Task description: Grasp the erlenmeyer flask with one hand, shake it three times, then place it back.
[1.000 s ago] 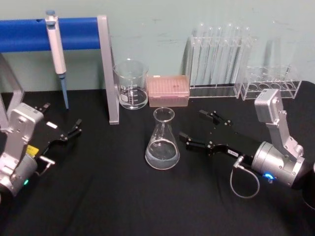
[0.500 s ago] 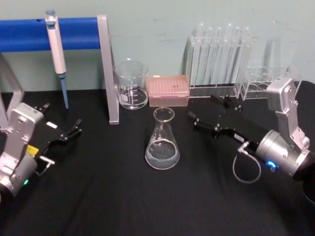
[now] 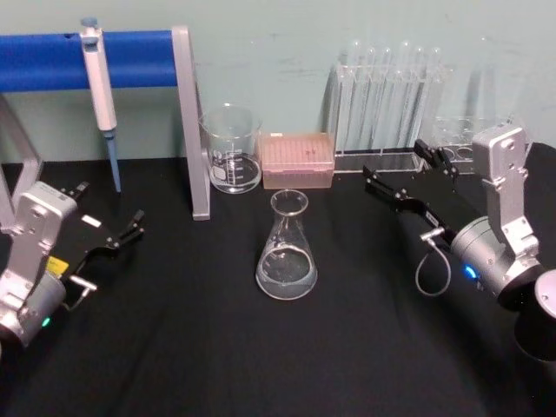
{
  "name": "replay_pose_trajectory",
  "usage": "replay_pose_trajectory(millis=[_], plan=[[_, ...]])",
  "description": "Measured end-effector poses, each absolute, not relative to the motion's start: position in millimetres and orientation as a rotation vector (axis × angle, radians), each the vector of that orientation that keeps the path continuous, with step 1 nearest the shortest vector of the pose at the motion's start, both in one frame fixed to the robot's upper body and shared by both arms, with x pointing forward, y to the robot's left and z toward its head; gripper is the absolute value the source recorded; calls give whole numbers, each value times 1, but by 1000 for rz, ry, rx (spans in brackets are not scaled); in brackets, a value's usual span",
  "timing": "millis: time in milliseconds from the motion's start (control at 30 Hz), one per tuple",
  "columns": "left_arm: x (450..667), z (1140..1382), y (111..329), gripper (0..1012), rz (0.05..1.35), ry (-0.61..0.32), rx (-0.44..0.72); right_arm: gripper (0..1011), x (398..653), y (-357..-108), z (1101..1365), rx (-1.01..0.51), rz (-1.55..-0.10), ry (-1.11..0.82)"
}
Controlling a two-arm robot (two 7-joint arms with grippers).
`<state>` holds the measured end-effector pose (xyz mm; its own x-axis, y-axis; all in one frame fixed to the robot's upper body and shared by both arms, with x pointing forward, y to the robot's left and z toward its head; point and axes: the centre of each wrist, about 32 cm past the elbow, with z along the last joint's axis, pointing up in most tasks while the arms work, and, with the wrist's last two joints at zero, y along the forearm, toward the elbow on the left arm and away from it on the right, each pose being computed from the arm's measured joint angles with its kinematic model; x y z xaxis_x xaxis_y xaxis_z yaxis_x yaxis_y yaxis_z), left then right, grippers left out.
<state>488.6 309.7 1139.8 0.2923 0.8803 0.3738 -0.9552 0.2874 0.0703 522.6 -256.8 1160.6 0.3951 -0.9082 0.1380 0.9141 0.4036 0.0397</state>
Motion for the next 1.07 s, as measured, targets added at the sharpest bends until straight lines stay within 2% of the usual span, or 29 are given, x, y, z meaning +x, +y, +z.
replay_pose_trajectory(millis=[533, 1067], plan=[[489, 1140, 310, 1001, 1248, -285, 304, 1003, 527, -256, 1136, -200, -1209, -51], [489, 1140, 310, 1001, 1248, -285, 305, 1003, 527, -256, 1135, -214, -1208, -48]])
